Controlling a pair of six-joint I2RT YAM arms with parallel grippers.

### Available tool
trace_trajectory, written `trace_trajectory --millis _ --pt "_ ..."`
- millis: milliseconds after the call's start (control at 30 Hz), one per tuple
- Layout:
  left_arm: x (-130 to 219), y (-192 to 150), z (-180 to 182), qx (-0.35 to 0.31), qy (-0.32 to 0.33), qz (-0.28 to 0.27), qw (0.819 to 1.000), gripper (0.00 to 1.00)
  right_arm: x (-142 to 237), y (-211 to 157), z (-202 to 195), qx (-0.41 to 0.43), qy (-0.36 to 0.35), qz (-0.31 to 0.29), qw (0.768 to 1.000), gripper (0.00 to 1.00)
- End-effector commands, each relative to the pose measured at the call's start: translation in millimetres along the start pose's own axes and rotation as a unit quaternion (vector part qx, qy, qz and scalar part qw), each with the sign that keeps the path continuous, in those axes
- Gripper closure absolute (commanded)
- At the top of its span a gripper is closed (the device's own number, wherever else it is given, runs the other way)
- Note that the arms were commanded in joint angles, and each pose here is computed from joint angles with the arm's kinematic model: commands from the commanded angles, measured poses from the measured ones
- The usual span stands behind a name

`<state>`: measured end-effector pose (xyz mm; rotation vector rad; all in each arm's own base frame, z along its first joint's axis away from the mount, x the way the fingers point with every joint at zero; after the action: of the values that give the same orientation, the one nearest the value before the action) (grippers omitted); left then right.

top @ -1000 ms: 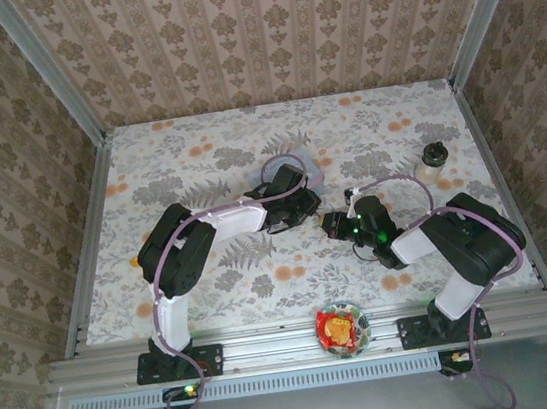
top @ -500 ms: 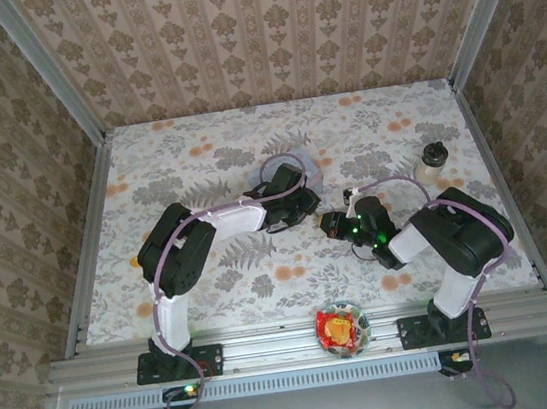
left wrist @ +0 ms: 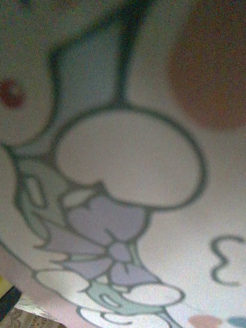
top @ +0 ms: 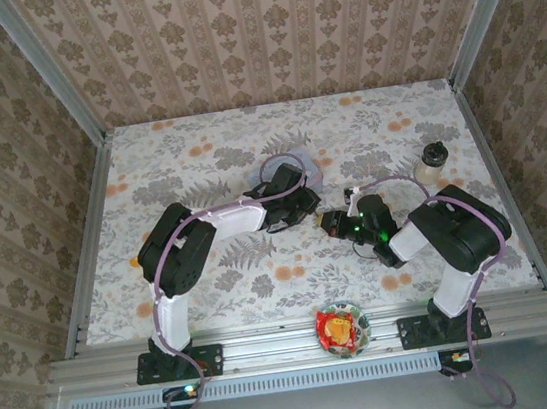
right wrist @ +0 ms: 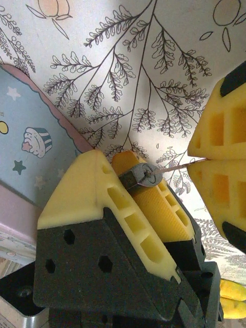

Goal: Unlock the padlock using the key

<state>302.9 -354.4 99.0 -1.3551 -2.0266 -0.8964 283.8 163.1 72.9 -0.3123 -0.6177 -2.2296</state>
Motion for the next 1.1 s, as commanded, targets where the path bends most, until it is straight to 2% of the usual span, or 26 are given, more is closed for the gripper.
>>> trace_trajectory --millis 0,433,667,1067 --pt "-14 -41 16 0.043 0.012 0.116 0.992 0.78 -8 22 22 0.004 0.042 -0.032 0.999 1.00" --pt "-16 -46 11 0.037 0.010 0.130 0.991 0.78 -20 30 28 -0.026 0.081 -0.016 0.996 1.00" --pt "-14 -49 10 0.031 0.009 0.136 0.990 0.78 -16 39 22 -0.045 0.092 -0.026 0.994 1.00" --pt "-5 -52 8 0.012 0.014 0.142 0.990 0.79 -16 52 28 -0.029 0.082 -0.040 0.995 1.00"
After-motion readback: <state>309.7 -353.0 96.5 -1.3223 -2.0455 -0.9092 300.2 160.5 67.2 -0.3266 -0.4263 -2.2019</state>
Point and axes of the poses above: each hand's point on the last joint's axis, 136 mm out from that joint toward the fingers, its own x axis back along the fingers, its own z axis along the line the jaws close on, y = z × x, the point moved 7 cm from there along x, back along the fingers, and after that the axes turned 11 degrees about -x, right-handed, at the moved point
